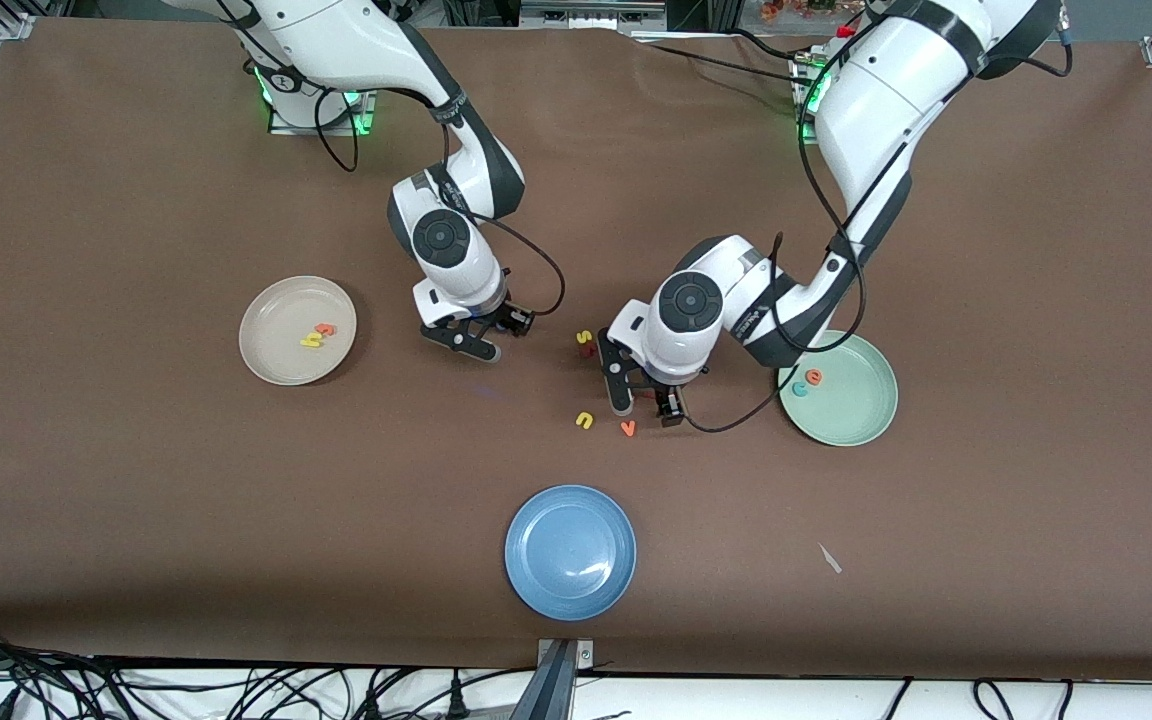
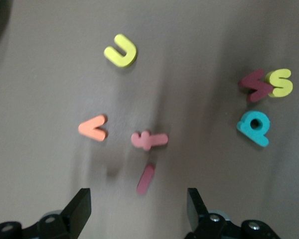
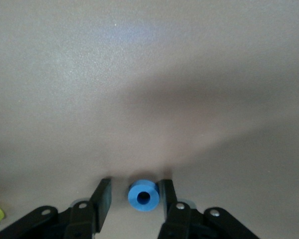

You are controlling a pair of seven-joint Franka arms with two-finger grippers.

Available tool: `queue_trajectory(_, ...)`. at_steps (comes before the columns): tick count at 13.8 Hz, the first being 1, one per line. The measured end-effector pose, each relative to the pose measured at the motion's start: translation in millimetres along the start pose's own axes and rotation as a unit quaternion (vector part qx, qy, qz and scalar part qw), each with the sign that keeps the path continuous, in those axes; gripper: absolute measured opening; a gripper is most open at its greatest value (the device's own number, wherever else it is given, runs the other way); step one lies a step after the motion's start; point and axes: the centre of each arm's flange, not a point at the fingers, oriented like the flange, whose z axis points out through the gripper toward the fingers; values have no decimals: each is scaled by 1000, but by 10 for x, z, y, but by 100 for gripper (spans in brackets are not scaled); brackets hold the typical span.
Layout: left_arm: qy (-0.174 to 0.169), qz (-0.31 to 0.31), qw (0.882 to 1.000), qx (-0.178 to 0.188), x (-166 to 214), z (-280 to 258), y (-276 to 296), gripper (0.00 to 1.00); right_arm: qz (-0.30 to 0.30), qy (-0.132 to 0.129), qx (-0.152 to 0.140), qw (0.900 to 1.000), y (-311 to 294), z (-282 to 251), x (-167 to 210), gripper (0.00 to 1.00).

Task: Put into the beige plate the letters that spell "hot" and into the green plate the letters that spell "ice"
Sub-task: 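Grasp the blue o with the right gripper while the left gripper grasps pink letter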

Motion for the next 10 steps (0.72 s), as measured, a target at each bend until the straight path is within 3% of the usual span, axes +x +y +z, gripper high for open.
queue_trajectory(4,2,18,1000,-1,11,75,17,68,0,0,-1,1000,2,-1,2,44)
queue_trajectory(6,1,28,1000,-3,6,104,21,66,0,-1,-1,1000,8,-9,9,34)
queue_trajectory(7,0,30,1000,-4,5,127,28,64,-1,-1,-2,1000,8,-10,8,34)
queue_trajectory(8,0,32,999,-6,3,156,34,56,-1,-1,-2,1000,7,-15,9,27)
queue_trajectory(10,3,33,999,-7,6,220,41,53,-1,-1,-1,1000,7,-15,9,27)
